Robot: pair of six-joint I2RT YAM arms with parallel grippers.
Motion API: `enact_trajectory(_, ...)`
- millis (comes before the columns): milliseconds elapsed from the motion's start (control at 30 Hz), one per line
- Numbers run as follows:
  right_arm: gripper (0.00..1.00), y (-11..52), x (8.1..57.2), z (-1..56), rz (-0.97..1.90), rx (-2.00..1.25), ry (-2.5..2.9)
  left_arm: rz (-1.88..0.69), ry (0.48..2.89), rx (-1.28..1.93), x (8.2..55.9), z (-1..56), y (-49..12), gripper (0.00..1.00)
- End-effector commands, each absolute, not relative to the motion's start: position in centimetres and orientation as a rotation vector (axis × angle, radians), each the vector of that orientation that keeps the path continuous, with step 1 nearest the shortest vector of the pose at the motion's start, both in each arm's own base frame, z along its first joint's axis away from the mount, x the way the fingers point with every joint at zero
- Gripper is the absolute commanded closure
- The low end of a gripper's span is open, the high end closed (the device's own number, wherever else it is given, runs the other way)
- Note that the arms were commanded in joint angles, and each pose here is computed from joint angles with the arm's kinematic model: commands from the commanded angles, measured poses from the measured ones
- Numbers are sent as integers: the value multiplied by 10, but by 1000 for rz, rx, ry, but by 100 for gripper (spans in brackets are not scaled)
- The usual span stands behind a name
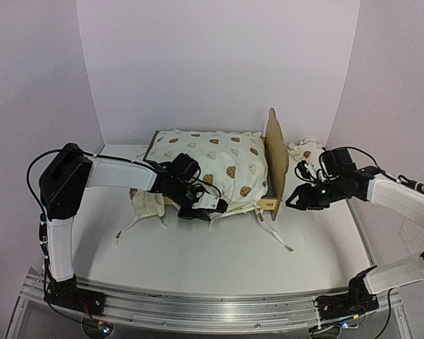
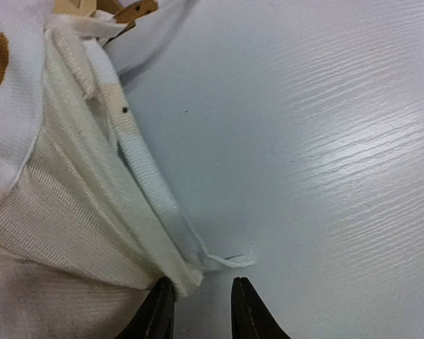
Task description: Set up the pet bed
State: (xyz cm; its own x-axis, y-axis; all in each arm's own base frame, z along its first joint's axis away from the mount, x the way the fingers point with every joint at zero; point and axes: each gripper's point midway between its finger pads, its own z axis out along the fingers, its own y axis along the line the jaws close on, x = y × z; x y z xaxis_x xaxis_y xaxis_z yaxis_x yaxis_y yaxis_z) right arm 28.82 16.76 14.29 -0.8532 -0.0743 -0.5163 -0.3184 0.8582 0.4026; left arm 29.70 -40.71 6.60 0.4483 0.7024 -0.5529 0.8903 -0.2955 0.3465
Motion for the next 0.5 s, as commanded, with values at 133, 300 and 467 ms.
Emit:
enact_trajectory(133,38,107,291,189,528,-141,2607,-719,1276,2215,229,130,-384,60)
enact_trajectory(300,29,37,385,200,317,146,2594,-829,1398,2136,225,167,-378,55)
enact_trajectory(467,27,-12,501,180,98,193,2579,-770,1585,1848,271,214,-384,50)
